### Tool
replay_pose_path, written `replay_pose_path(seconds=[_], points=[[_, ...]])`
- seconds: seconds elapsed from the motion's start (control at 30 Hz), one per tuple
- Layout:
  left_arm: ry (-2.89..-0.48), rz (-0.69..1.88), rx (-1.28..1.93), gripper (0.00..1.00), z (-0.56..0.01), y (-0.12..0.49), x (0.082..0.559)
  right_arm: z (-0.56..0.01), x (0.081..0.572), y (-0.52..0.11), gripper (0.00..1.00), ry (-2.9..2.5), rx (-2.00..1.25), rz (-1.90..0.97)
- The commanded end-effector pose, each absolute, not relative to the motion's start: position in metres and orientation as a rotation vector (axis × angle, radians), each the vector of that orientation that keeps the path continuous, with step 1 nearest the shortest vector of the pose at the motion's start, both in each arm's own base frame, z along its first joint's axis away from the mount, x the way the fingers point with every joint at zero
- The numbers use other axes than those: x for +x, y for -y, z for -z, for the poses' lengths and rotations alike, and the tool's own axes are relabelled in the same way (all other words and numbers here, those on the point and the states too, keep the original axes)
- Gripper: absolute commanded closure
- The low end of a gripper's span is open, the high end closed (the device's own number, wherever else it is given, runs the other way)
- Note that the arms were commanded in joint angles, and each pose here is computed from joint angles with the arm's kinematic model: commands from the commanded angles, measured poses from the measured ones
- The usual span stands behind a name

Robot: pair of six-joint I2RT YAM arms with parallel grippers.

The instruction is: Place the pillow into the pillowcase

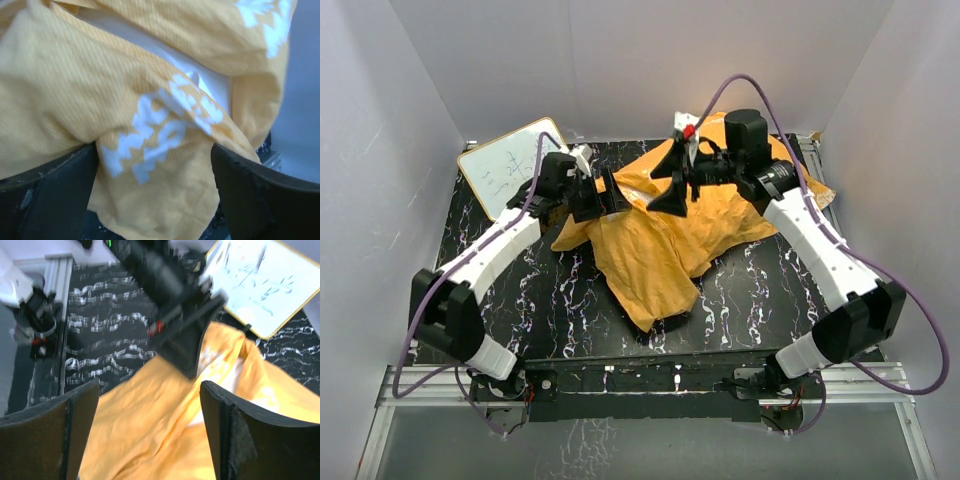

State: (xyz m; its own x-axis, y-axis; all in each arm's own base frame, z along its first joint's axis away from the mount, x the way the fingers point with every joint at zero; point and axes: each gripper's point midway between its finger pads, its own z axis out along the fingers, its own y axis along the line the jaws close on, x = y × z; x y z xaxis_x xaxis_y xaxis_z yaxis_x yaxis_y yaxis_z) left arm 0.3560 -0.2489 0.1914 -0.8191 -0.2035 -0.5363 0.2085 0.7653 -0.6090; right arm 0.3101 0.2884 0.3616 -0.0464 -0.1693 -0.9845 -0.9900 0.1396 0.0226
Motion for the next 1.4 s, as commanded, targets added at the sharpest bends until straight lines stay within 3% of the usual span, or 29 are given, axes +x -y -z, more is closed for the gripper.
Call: replay_pose_path(seconds=[0.0,0.13,0.33,0.47,0.6,0.7,0.83,0.93,1.03,1.07,1.2,1.37], points=[[-2.026,0.744,-0.075,0.03,-0.291,0.201,0.349,-0.342,0.254,-0.271,0.10,-1.297,-1.472,-0.893],[-2.070,0.494,-0.159,0.03,-0.292,0.146,0.329,-0.302,0.227,-0.278,0.02,-1.314,-1.583,-0.803],[-2.282,0.497,-0.284,0.17,-0.256,0.139,0.290,-0.251,0.229,-0.322,0.02,-1.382,-1.654,-0.547],[-2.247,0.507,-0.428,0.18,-0.247,0.124,0.268,-0.244,0.287,-0.340,0.01,-1.469,-1.363,-0.143],[-2.184,0.481,-0.532,0.18,-0.254,0.104,0.248,-0.224,0.330,-0.317,0.01,-1.562,-1.101,0.243],[-2.143,0.480,-0.559,0.18,-0.261,0.096,0.238,-0.177,0.340,-0.292,0.01,-1.686,-1.050,0.448],[-2.109,0.492,-0.545,0.18,-0.273,0.096,0.241,-0.140,0.343,-0.268,0.00,-1.726,-1.060,0.505],[-2.091,0.496,-0.508,0.18,-0.283,0.098,0.247,-0.124,0.349,-0.253,0.27,-1.786,-1.092,0.457],[-2.079,0.491,-0.482,0.18,-0.290,0.100,0.253,-0.128,0.351,-0.259,0.85,-1.868,-1.194,0.237],[-2.070,0.493,-0.477,0.18,-0.293,0.100,0.254,-0.133,0.347,-0.265,0.91,-1.876,-1.249,0.163],[-2.005,0.503,-0.441,0.20,-0.313,0.100,0.258,-0.196,0.330,-0.294,0.92,-1.713,-1.455,-0.110],[-1.849,0.462,-0.410,0.22,-0.360,0.083,0.258,-0.397,0.297,-0.333,0.92,-1.266,-1.342,-0.444]])
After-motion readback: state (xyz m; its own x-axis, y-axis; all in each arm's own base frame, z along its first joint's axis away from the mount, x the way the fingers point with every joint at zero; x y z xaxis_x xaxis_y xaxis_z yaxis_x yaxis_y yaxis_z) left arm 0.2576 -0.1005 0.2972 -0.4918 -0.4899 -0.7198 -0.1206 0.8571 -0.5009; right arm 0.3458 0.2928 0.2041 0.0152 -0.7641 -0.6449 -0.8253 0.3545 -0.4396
